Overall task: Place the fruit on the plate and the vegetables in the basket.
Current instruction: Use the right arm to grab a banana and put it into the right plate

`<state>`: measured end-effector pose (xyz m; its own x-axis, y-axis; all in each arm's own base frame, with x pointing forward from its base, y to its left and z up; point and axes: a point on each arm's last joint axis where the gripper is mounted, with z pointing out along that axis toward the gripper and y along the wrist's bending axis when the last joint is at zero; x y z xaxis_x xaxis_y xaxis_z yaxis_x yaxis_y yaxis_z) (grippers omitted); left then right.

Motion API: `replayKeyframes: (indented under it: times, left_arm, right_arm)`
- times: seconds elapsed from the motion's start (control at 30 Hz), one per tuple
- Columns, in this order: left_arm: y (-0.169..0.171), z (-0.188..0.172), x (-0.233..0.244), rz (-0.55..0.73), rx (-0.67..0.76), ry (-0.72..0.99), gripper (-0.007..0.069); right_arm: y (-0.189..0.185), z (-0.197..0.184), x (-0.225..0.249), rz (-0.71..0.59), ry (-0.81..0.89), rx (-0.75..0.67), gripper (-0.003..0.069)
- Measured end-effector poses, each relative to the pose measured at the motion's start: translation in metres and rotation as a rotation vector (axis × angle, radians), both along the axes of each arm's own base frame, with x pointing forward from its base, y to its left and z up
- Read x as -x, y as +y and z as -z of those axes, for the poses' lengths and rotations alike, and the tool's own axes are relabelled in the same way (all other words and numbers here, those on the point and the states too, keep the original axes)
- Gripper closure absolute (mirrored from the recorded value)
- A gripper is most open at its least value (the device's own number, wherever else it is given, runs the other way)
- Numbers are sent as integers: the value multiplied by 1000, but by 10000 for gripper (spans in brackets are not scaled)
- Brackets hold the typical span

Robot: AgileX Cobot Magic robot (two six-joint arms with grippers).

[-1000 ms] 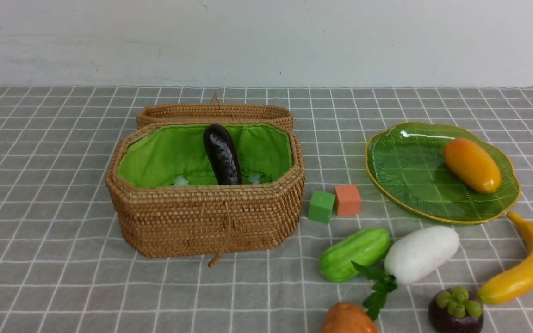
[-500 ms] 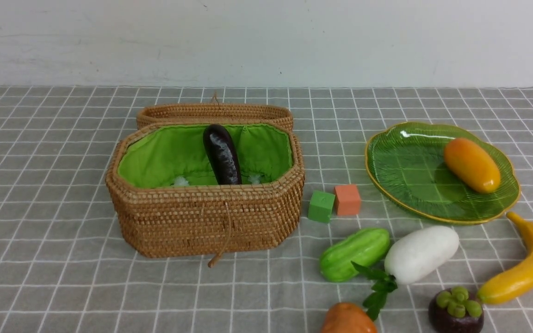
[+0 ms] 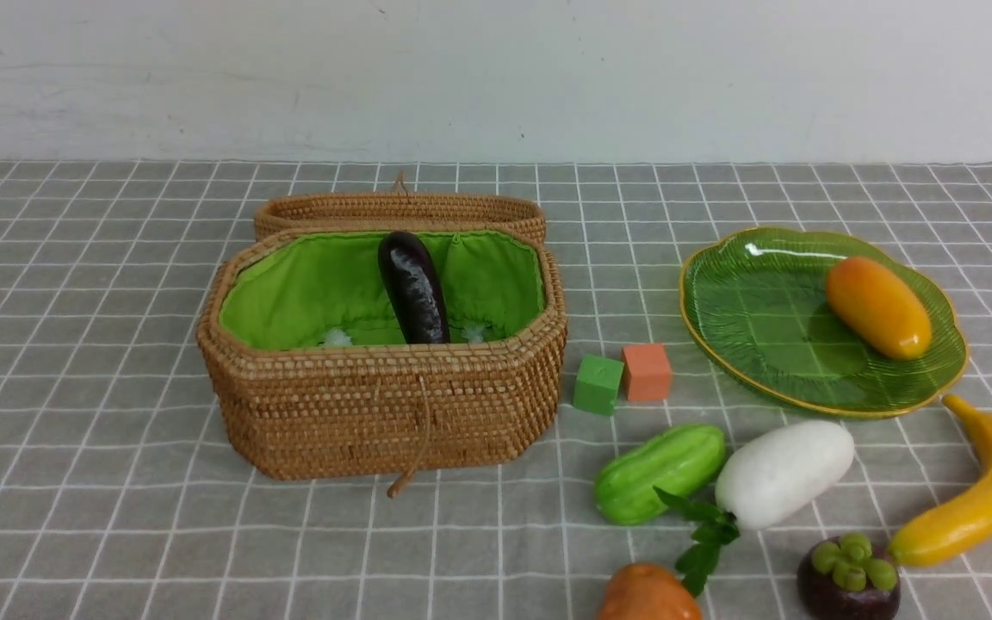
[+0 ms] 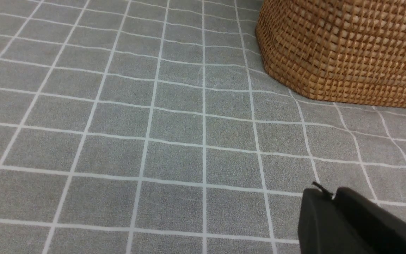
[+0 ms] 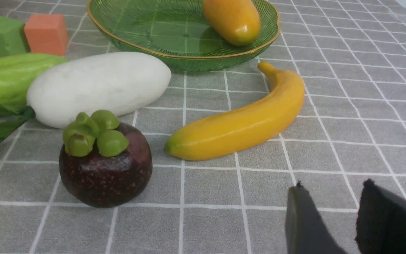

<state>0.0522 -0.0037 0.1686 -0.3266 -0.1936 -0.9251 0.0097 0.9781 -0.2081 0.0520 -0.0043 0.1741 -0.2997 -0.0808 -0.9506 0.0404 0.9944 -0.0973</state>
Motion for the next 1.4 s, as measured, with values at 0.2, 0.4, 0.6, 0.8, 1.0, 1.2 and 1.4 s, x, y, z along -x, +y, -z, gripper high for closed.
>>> replayKeyframes:
  times: [0.2,0.4,0.6,0.8,1.0,1.2,1.4]
  left_arm:
    - [0,0,0,0,-1,0,568]
    - [0,0,0,0,-1,0,566]
    - [0,0,0,0,-1,0,563]
    - [0,0,0,0,-1,0,553]
    - [0,0,0,0,-1,0,547]
    - [0,0,0,0,-1,0,540]
    - [0,0,0,0,-1,0,533]
  right_arm:
    - [0,0,0,1,0,9,417]
    - [0,-1,-1,-1,-23,11,417]
    - [1,-12,-4,-8,-171,-29,417]
    - [1,-37,-4,-6,-446,-96,417]
    - [-1,-66,3,2,-692,-391,417]
    - [1,-170,33,-68,-847,-572,417]
    - [5,-237,17,-30,-558,-472,417]
